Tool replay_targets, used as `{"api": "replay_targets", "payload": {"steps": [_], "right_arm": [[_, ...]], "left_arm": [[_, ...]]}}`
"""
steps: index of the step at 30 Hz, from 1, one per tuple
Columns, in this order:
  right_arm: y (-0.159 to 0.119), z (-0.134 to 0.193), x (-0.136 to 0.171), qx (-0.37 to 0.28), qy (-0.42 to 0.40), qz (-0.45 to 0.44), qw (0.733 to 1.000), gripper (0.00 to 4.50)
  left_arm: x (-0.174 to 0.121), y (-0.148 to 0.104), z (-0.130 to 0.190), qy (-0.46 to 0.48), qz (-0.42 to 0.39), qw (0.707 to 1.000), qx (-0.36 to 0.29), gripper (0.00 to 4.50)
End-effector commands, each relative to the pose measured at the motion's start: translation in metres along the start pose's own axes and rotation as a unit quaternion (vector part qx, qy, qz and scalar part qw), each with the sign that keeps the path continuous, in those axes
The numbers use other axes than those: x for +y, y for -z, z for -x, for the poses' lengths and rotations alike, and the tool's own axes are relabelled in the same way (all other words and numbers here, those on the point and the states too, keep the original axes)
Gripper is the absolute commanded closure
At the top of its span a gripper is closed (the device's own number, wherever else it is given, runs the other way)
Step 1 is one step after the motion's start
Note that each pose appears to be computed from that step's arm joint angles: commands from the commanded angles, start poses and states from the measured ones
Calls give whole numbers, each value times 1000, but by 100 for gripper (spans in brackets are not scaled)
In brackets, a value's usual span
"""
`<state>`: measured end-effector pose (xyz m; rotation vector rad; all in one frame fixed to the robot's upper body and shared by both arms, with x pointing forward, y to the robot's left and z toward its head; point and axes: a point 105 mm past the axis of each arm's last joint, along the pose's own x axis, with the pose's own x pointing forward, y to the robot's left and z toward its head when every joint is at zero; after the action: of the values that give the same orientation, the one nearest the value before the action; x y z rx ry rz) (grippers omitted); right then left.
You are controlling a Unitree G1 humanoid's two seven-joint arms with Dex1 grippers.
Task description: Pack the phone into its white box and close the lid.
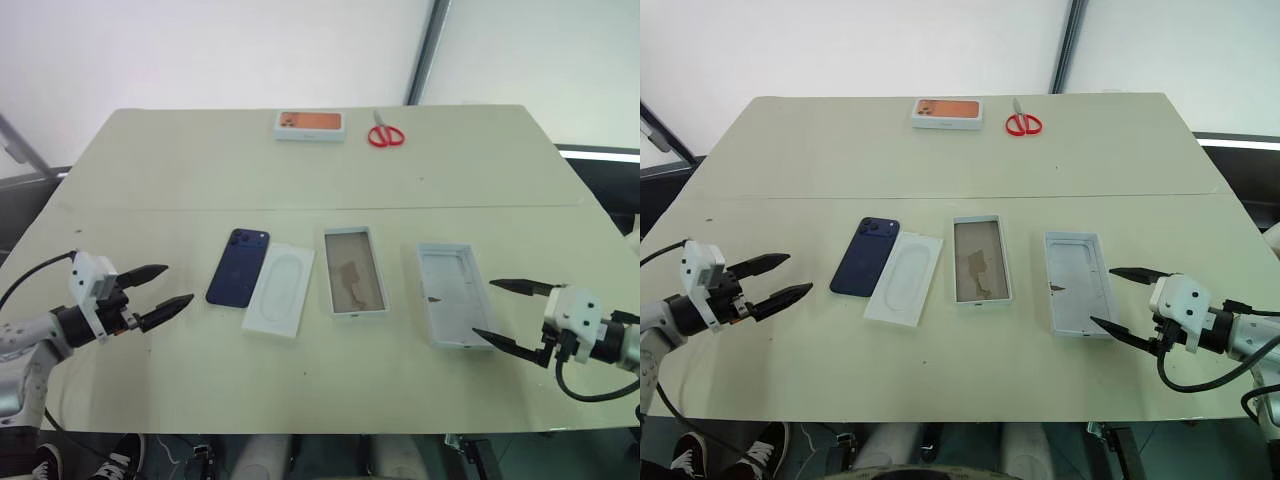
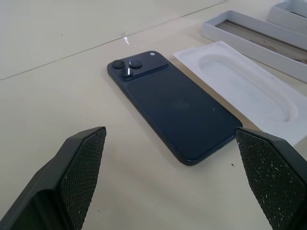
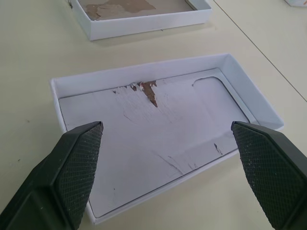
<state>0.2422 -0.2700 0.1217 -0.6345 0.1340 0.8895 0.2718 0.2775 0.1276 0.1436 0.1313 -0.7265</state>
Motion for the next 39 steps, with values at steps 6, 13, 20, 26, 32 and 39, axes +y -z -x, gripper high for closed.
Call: {"api": "replay_targets", "payload": {"steps": [6,13,20,26,32,39], "right_arm": [[-10,-3,-7,-10,4,22,1000,2],[-11,-5,-5,-13,2,22,1000,2],[-19,-9,-6,-19,-1,19,1000,2],[-45,-25,-5,-50,-15,30,998,2],[-52,-39,-3,-58,-19,29,998,2],[-52,-39,-2,-58,-20,29,998,2]], "left_arm": [[-2,-14,-4,1,-23,1000,-19,0],[-5,-10,-7,6,-21,1000,-13,0],[-14,-6,-12,25,19,1000,3,0],[-29,-5,-30,30,67,996,41,0],[-55,-12,-56,59,157,985,39,0],[-82,-12,-73,89,258,958,82,0]]}}
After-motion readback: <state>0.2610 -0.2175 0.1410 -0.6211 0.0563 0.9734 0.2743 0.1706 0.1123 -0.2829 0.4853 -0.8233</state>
